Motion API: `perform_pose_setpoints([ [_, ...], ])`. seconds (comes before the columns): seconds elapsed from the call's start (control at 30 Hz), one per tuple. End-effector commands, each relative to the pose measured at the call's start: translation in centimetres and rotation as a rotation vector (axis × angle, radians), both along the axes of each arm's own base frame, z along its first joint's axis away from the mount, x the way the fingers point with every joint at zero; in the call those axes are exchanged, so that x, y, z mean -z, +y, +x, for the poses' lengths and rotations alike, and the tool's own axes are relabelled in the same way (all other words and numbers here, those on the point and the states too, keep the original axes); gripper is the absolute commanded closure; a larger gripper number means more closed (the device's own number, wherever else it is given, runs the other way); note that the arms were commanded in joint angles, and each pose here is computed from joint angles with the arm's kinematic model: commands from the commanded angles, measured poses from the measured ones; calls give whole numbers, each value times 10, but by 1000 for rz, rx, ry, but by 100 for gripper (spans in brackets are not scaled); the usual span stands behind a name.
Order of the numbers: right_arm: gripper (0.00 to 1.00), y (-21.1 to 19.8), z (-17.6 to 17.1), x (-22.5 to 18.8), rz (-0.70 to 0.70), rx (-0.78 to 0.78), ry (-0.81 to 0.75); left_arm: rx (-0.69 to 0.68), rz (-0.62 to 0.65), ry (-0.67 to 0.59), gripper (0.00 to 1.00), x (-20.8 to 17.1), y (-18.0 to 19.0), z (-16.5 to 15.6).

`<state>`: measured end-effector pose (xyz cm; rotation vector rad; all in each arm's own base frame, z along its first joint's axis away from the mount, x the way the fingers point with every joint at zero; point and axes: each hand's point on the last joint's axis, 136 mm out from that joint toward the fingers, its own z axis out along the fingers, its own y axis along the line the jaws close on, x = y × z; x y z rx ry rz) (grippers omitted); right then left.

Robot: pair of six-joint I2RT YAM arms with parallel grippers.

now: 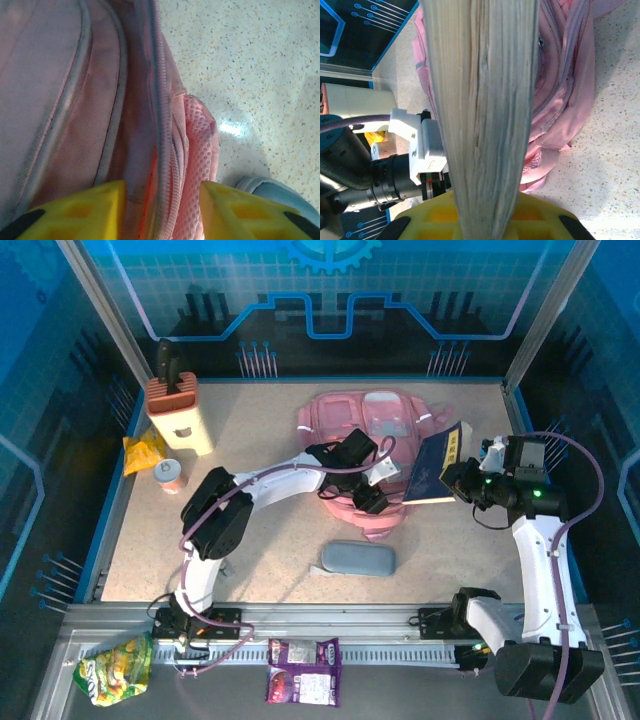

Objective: Pack the student bag

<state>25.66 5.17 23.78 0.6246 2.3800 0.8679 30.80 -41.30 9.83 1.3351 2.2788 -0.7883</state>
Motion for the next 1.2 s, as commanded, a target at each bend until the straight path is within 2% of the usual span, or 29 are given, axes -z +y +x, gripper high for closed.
perform_pose_setpoints([
  [0.0, 90, 1, -2, -4, 14, -19, -32, 28, 1, 53, 65, 1, -5, -7],
  [0.17, 90, 0, -5, -5, 18, -15, -30, 30, 8, 54, 88, 2, -6, -5],
  [0.3, 90, 0, -9, -7, 21, -12, -31, 7, -25, 23, 100, -11, -7, 0],
  [0.47, 91, 0, -15, -15, 10, -14, -40, -41, -58, -59, 100, -43, -3, 11],
  [0.67, 90, -2, -26, -29, -28, -18, -56, -86, -162, -141, 100, -98, 6, 20],
  [0.93, 91, 6, -42, -37, -10, -28, -49, -265, -248, -275, 100, -185, 27, 54],
  [1.17, 92, 24, -50, -15, 62, -51, -14, -406, -274, -424, 100, -234, 44, 86],
])
